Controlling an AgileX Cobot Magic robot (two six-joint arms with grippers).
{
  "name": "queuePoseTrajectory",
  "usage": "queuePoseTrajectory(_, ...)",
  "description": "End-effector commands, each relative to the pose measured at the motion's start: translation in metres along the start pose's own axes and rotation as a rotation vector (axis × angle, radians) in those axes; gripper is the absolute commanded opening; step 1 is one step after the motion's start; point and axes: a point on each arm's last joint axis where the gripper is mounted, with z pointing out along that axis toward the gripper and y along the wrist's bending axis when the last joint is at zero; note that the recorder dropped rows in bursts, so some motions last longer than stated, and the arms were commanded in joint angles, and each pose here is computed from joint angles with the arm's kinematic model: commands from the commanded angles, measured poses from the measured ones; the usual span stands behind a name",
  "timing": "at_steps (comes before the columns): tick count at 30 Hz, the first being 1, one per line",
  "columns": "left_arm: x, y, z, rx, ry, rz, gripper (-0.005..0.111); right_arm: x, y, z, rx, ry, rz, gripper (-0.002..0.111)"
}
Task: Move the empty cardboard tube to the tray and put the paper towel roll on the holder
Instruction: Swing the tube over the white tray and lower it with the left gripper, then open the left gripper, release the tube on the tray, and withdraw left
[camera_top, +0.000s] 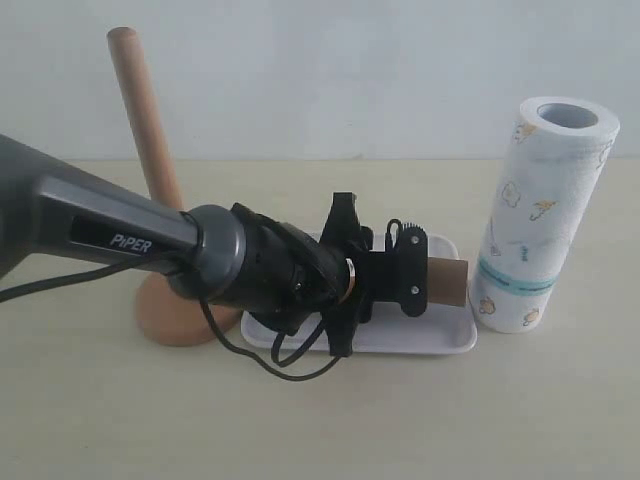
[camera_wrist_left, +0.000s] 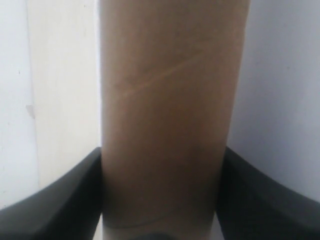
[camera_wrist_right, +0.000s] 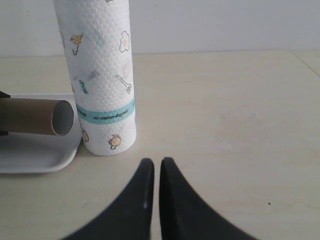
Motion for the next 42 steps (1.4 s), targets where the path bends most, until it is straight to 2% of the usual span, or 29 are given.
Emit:
queuePoseTrajectory(1, -0.004, -0.001, -0.002, 0.0, -0.002, -0.032, 0.023, -0.001, 0.0, 0.0, -0.001, -0.017, -0.003, 0.005)
queuePoseTrajectory(4, -0.004, -0.001, -0.002, 0.001, -0.001, -0.035, 0.043, -0.001, 0.0, 0.0, -0.001, -0.017, -0.003, 0.005)
queuePoseTrajectory(6, -0.003, 0.0, -0.002, -0.004, 0.004, -0.035, 0.052, -0.001, 0.0, 0.0, -0.001, -0.017, -0.003, 0.005)
queuePoseTrajectory(12, 0.001, 0.002, -0.002, -0.036, 0.045, -0.043, 0.062, -0.001, 0.0, 0.0, -0.001, -0.017, -0.003, 0.005)
queuePoseTrajectory(24, -0.009, 0.0, -0.006, -0.045, 0.025, -0.008, 0.063, -0.001, 0.0, 0.0, -0.001, -0.017, -0.003, 0.005)
queuePoseTrajectory(30, -0.009, 0.011, -0.014, -0.103, 0.055, -0.018, 0.063, -0.001, 0.0, 0.0, -0.001, -0.017, -0.003, 0.005)
queuePoseTrajectory(34, -0.015, 0.025, -0.032, -0.171, 0.082, -0.066, 0.063, -0.001, 0.0, 0.0, -0.001, -0.017, -0.003, 0.005)
queuePoseTrajectory(42, -0.036, 0.039, -0.072, -0.178, 0.04, -0.206, 0.061, -0.001, 0.0, 0.0, -0.001, -0.017, -0.003, 0.005)
